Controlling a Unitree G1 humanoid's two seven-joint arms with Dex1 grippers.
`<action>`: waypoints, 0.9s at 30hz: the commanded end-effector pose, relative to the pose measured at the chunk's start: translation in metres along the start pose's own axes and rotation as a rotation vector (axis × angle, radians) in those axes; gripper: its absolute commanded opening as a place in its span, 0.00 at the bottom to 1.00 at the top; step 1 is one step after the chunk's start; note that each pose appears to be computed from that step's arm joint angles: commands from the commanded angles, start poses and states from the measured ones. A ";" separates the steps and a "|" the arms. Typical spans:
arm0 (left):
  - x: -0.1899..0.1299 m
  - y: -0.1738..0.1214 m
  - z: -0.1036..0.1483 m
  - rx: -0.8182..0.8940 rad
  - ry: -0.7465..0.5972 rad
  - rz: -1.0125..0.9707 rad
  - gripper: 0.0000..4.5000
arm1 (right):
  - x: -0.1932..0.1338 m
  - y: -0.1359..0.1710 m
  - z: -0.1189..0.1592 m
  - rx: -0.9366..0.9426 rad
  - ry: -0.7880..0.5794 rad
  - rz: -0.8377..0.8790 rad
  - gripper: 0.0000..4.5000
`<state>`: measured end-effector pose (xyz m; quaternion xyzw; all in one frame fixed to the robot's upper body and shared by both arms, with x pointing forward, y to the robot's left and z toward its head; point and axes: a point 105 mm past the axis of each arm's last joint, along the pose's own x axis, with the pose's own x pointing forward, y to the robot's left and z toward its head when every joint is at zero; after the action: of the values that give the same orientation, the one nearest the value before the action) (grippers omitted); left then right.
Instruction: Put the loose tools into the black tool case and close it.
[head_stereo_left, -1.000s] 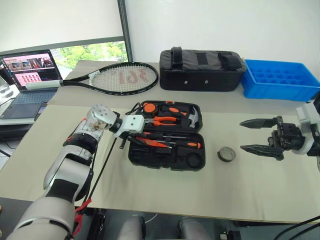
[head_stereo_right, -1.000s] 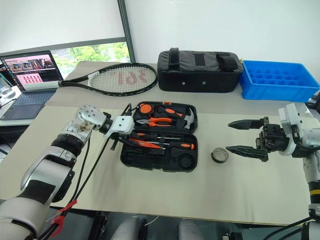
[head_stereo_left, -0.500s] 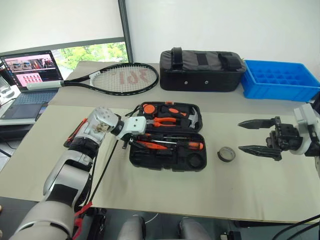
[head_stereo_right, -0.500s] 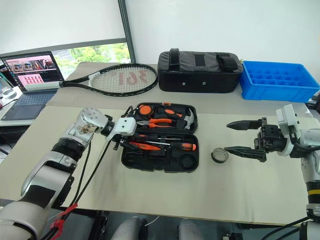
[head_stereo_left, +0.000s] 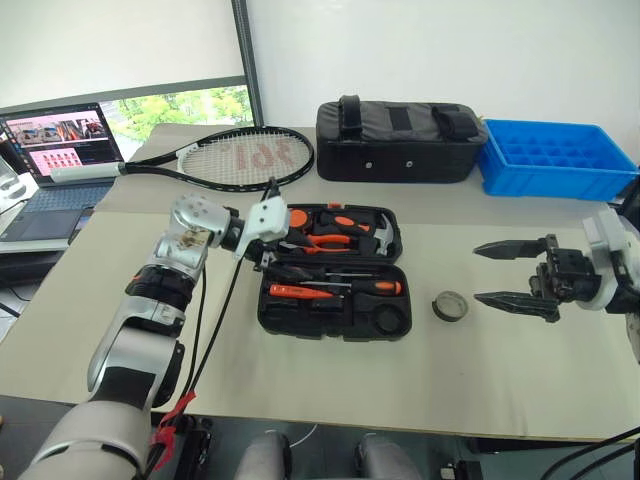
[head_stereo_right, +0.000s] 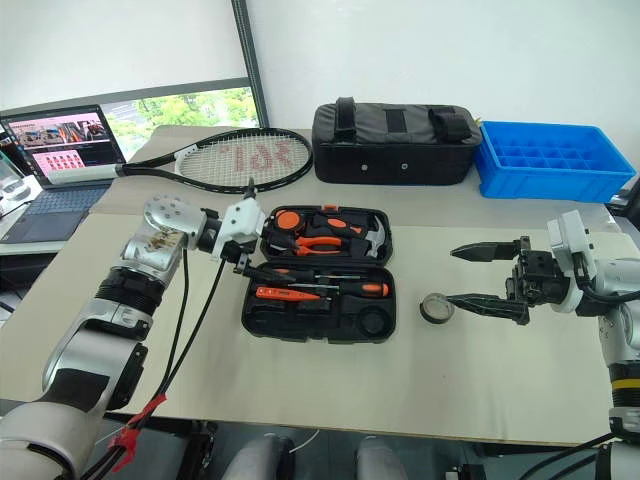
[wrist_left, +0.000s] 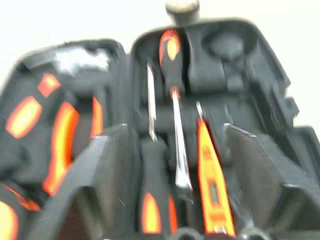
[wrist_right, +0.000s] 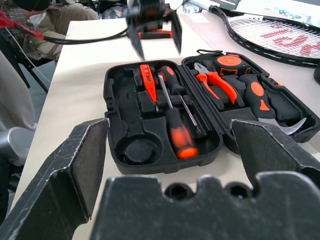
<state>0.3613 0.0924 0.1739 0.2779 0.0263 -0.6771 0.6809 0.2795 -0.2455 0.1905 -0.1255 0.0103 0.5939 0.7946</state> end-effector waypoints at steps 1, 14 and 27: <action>0.002 -0.004 0.006 0.016 -0.074 0.020 0.39 | -0.002 0.003 0.012 -0.056 -0.020 0.031 1.00; 0.022 -0.043 -0.050 -0.081 -0.021 -0.007 0.02 | -0.001 0.003 0.011 -0.057 -0.024 0.027 1.00; 0.026 -0.047 -0.078 -0.189 -0.005 0.032 0.02 | -0.003 0.004 0.012 -0.055 -0.018 0.026 1.00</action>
<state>0.3423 0.1002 0.0854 0.2227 0.0733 -0.6741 0.7005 0.2791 -0.2426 0.1899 -0.1235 0.0051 0.5972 0.7925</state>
